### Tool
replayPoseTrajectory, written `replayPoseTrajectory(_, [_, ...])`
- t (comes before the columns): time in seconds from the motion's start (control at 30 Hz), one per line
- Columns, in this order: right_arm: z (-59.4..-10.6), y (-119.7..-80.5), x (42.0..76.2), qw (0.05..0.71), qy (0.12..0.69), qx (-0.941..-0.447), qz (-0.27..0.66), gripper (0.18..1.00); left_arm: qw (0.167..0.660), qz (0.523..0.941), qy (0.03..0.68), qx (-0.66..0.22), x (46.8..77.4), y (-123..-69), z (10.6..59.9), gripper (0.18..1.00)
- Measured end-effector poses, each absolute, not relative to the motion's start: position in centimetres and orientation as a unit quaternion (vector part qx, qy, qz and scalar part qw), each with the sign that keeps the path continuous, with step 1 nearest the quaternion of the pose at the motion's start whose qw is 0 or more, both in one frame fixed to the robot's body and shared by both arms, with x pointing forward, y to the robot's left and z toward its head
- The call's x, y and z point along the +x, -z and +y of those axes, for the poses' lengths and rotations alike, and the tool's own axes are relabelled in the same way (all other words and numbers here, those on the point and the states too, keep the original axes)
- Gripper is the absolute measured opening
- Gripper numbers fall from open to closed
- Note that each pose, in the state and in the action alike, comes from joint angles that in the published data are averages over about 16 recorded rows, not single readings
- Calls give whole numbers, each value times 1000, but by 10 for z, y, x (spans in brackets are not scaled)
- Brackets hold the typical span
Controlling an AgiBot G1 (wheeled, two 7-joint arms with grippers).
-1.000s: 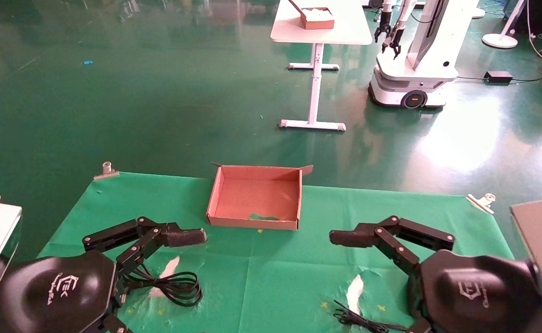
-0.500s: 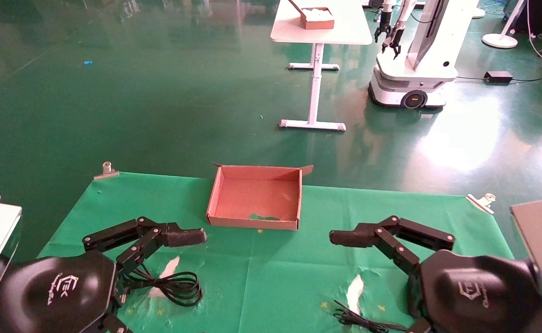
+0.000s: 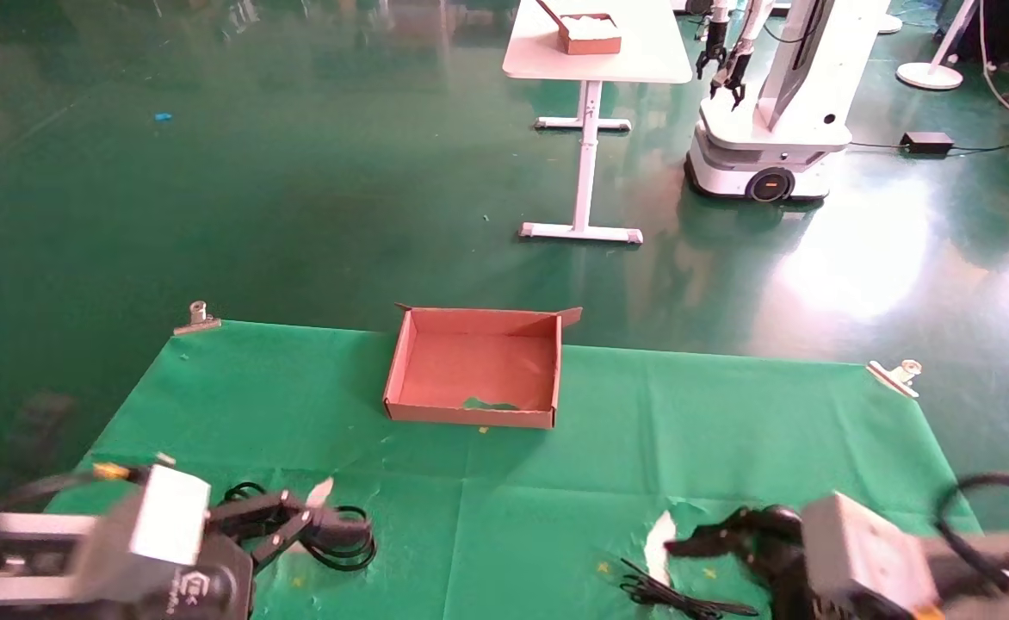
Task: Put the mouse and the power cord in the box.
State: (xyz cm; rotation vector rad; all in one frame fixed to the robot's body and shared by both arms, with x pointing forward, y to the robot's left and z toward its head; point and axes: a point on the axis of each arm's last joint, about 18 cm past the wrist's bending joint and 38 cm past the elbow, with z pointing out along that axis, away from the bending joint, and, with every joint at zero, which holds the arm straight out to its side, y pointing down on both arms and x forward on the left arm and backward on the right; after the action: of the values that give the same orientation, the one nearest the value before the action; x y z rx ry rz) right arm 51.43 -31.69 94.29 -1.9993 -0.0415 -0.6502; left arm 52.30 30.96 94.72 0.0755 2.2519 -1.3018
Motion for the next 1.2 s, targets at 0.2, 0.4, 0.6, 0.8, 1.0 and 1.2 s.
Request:
replayPoseTrajectory(0.2, [-319,-942,528,465,281,-839,8,1001,281,867,411,-1,543,-941,317,1001])
replayPoseTrajectory(0.4, [-318,-942,534,463,284,-840,16,1001,296,879,374,-8,553,-940,318,1001])
replayPoseTrajectory(0.6, [-318,-939,535,465,281,-840,24,1001,324,891,318,-9,574,-935,315,1001])
replayPoseTrajectory(0.8, [-321,-936,534,464,277,-840,35,1001,370,901,227,-12,609,-929,308,1001])
replayPoseTrajectory(1.0, [-325,-933,531,464,273,-842,46,1001,406,903,141,-15,644,-925,298,1001])
replayPoseTrajectory(1.2, [-329,-931,529,462,270,-843,52,1001,423,902,85,-27,668,-917,292,1001])
